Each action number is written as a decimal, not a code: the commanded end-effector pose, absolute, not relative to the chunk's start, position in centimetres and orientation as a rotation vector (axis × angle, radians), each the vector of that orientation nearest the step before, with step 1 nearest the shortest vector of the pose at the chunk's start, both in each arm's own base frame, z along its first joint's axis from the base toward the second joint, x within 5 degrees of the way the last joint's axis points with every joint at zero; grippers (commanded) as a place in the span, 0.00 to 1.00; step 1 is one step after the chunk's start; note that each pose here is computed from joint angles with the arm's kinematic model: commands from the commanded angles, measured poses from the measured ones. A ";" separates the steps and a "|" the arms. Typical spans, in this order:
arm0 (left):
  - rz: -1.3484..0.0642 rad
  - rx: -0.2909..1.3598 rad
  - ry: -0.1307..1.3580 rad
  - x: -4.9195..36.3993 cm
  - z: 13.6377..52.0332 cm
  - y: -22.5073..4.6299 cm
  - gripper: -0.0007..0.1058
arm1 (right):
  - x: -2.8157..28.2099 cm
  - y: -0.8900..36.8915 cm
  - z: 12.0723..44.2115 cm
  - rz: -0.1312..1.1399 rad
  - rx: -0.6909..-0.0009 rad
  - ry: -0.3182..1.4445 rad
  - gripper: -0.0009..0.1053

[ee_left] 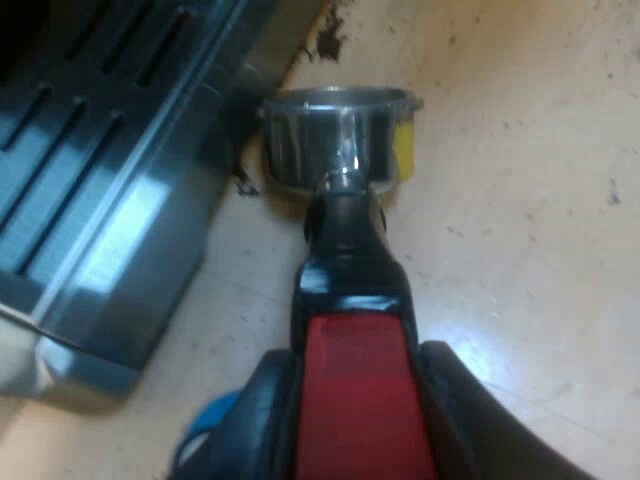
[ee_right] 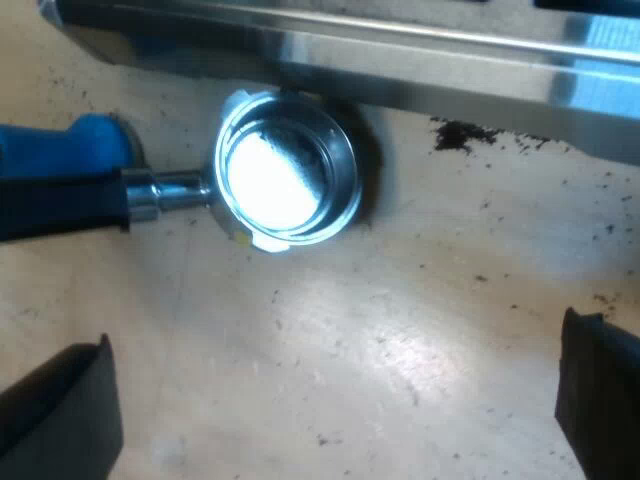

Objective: Put the handle in the coffee machine

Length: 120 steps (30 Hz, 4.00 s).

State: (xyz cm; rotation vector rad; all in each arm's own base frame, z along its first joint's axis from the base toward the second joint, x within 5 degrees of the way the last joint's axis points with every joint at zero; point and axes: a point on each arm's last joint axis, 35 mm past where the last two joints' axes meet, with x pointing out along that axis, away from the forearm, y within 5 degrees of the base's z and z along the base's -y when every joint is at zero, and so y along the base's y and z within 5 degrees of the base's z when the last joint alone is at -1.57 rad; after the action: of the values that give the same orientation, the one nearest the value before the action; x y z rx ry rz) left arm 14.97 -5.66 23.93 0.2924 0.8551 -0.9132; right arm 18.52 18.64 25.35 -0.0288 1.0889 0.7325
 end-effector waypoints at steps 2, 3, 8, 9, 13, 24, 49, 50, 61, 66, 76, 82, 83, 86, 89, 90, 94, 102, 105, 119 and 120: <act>-0.923 0.268 0.920 14.1 24.1 -5.5 0.01 | 18.1 18.8 25.6 0.783 -0.019 1.104 0.85; -0.923 0.266 0.934 14.0 24.0 -5.5 0.01 | 18.0 18.9 25.6 0.787 -0.027 1.107 0.85; -0.924 0.253 1.038 13.1 23.6 -5.2 0.01 | 16.3 20.2 25.4 0.847 -0.127 1.093 0.85; -0.924 0.255 1.041 13.1 23.6 -5.2 0.01 | 16.1 20.3 25.4 0.844 -0.139 1.088 0.85; -0.872 0.293 1.097 12.7 23.0 -4.9 0.01 | 15.2 21.0 25.4 0.803 -0.212 1.055 0.85; -0.935 0.534 1.146 11.7 20.2 -4.9 0.01 | 14.3 21.2 25.1 0.775 -0.251 1.071 0.85; -0.856 0.602 1.343 14.6 15.8 -7.6 0.07 | 14.4 21.2 25.1 0.712 -0.229 1.067 0.85; -0.856 0.602 1.343 14.6 15.8 -7.6 0.14 | 14.4 21.2 25.1 0.712 -0.229 1.067 0.85; -0.861 0.609 1.339 14.6 15.8 -7.6 0.58 | 14.4 21.2 25.1 0.713 -0.231 1.066 0.85; -0.889 0.578 1.322 14.7 17.3 -7.7 0.58 | 14.4 21.2 25.1 0.716 -0.236 1.064 0.85; -0.954 0.483 1.024 11.7 23.4 -6.8 0.73 | 14.5 21.4 25.8 0.731 -0.199 1.073 0.85; -0.970 0.392 0.817 8.8 26.2 -5.6 0.75 | 14.5 21.3 26.3 0.671 -0.172 1.095 0.85; -1.003 0.358 0.786 8.2 26.5 -5.5 0.75 | 14.4 21.2 26.3 0.663 -0.175 1.109 0.85; -1.071 0.285 0.733 7.2 27.2 -5.4 0.75 | 14.3 20.9 26.1 0.635 -0.169 1.144 0.85; -1.122 0.246 0.719 7.0 27.3 -5.5 0.75 | 14.3 20.9 26.1 0.635 -0.165 1.142 0.85; -1.125 0.243 0.720 7.0 27.3 -5.5 0.75 | 14.3 21.0 26.1 0.636 -0.162 1.139 0.85; -1.131 0.242 0.695 7.2 27.5 -5.6 0.75 | 14.4 21.3 26.1 0.659 -0.145 1.134 0.85; -1.123 0.236 0.657 7.5 27.8 -5.8 0.75 | 15.3 22.8 24.2 0.666 -0.135 1.180 0.85; -1.115 0.217 0.669 7.5 27.8 -5.8 0.75 | 15.7 23.4 23.6 0.670 -0.144 1.184 0.85; -1.114 0.211 0.693 7.5 27.1 -5.8 0.75 | 18.2 26.9 20.7 0.656 -0.229 1.255 0.92; -1.114 0.211 0.693 7.5 27.1 -5.8 0.75 | 18.3 27.0 20.6 0.656 -0.232 1.263 0.92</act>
State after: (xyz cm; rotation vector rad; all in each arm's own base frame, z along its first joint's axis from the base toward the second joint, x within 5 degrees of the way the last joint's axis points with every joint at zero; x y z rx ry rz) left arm 7.44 -5.70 26.98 0.2253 0.6979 -1.1108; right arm 18.25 26.92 20.48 -0.2242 1.2510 0.6524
